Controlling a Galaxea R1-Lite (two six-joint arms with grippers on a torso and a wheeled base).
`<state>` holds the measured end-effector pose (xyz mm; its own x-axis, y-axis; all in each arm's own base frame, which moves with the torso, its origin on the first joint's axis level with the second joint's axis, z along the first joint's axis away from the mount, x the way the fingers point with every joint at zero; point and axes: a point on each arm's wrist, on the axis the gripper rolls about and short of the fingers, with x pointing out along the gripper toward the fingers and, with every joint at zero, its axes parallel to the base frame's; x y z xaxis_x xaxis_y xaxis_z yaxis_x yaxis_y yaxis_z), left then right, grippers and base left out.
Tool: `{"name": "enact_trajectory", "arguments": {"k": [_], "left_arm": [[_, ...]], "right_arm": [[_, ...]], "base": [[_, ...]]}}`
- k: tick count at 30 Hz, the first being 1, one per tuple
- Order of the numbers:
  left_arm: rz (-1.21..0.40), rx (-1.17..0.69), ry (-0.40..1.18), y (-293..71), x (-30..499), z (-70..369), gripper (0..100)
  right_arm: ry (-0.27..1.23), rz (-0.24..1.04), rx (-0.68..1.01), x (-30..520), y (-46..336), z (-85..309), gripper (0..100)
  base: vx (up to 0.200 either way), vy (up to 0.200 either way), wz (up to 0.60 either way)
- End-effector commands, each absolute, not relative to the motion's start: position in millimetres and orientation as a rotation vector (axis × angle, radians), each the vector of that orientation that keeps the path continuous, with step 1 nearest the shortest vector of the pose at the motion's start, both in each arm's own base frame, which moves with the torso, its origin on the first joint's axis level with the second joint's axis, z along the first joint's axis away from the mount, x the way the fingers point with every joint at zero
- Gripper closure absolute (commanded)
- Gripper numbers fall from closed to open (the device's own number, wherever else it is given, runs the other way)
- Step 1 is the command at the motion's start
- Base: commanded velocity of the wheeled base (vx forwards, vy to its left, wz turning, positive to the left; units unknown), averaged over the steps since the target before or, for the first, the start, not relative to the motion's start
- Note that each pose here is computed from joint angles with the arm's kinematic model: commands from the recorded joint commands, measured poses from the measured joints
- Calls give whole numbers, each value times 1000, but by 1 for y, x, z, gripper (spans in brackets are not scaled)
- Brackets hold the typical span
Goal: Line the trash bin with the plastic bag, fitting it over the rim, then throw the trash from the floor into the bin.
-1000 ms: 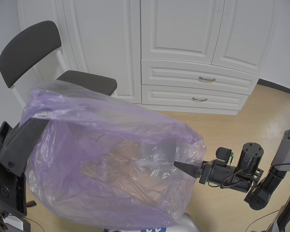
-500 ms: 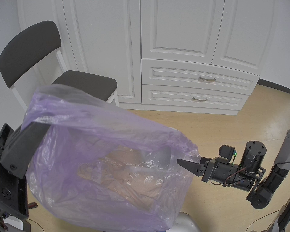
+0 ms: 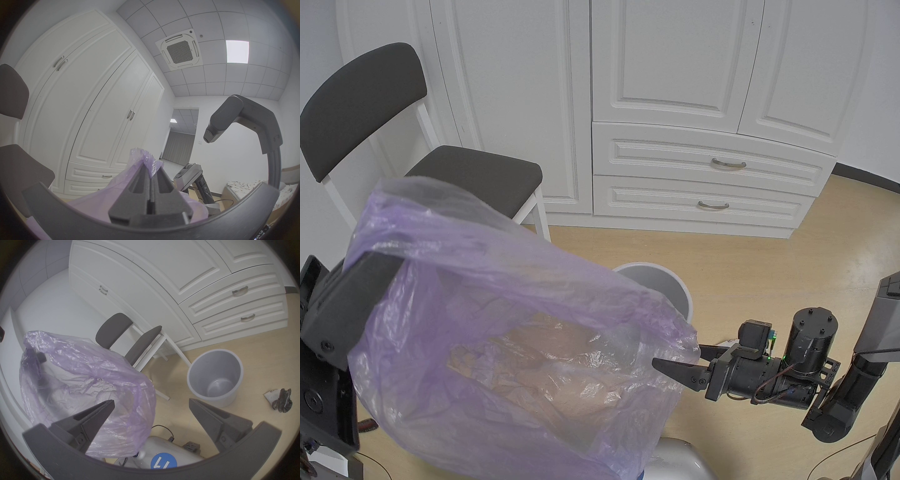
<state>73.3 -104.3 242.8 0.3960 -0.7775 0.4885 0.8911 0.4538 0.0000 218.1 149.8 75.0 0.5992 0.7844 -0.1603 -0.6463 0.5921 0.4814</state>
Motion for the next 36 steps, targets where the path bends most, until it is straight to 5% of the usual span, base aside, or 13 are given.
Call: {"name": "enact_trajectory", "arguments": {"k": [1, 16, 17, 36], "left_arm": [[-1075, -281, -456, -105, 73, 243, 100], [-1084, -280, -451, -104, 72, 241, 100], [-1084, -280, -453, -104, 72, 241, 100], [-1076, -243, -356, -112, 80, 225, 100]], "right_arm": [[397, 870, 395, 219, 156, 69, 0], [395, 849, 399, 221, 164, 65, 0], [393, 849, 401, 221, 164, 65, 100], [247, 782, 409, 227, 138, 96, 100]], "base": [[0, 0, 0], [0, 0, 0], [0, 0, 0], [0, 0, 0]]}}
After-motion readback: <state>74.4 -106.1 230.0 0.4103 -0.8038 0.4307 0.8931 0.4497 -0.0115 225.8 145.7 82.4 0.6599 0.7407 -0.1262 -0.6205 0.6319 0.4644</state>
